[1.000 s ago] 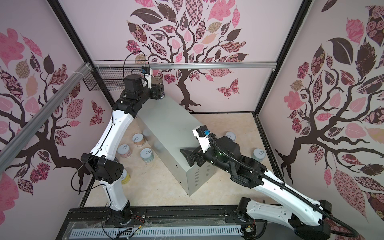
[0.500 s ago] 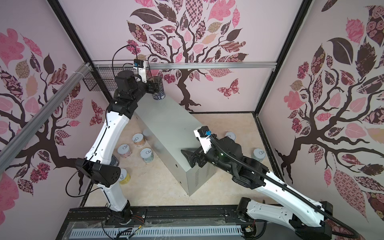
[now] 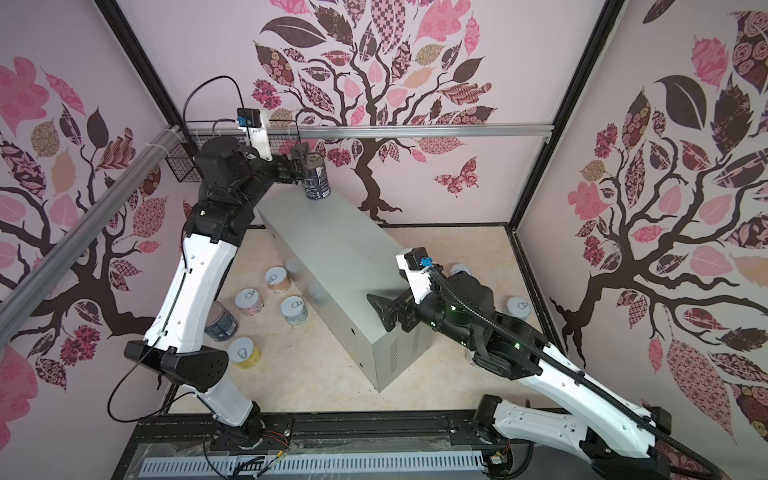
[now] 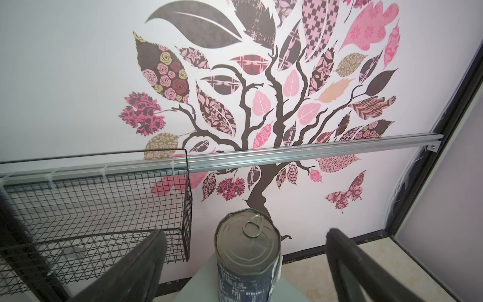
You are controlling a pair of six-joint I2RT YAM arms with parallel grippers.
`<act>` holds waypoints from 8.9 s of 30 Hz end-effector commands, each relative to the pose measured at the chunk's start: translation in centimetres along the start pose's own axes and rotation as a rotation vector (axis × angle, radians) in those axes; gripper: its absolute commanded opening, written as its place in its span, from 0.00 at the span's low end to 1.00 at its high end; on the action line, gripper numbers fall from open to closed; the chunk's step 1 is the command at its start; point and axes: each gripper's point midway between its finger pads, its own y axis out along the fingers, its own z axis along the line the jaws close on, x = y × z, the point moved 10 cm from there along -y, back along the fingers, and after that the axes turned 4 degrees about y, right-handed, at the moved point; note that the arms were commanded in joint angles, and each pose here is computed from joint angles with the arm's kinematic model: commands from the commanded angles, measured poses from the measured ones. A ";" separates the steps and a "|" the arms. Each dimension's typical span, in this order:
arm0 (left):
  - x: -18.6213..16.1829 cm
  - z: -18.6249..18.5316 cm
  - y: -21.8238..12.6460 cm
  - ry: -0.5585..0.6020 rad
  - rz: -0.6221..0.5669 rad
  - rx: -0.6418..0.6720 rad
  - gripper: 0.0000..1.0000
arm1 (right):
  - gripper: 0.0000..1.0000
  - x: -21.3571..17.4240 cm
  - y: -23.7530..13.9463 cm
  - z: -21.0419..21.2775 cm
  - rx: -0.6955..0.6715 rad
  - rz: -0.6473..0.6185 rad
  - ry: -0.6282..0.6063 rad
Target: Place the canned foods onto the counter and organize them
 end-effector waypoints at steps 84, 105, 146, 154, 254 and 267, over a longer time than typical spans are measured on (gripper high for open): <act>-36.4 18.6 -14.9 -0.509 1.046 1.341 0.98 | 1.00 -13.9 1.7 -25.2 -0.610 -0.155 0.793; -34.3 18.1 -15.0 -0.493 0.965 1.279 0.98 | 1.00 -14.3 2.3 -25.5 -0.579 -0.146 0.806; -38.9 21.0 -14.8 -0.645 1.098 1.258 0.98 | 1.00 -15.4 2.9 -25.9 -0.551 -0.119 0.832; -39.5 21.7 -15.1 -0.690 1.102 1.253 0.97 | 1.00 -15.7 3.0 -26.1 -0.555 -0.111 0.838; -0.8 2.6 -9.7 -0.055 0.399 0.040 0.59 | 1.00 -7.9 -3.3 -17.1 -0.607 -0.070 0.586; -1.2 -1.1 -7.3 0.023 0.442 -0.055 0.58 | 1.00 -9.2 -2.8 -17.7 -0.629 -0.034 0.571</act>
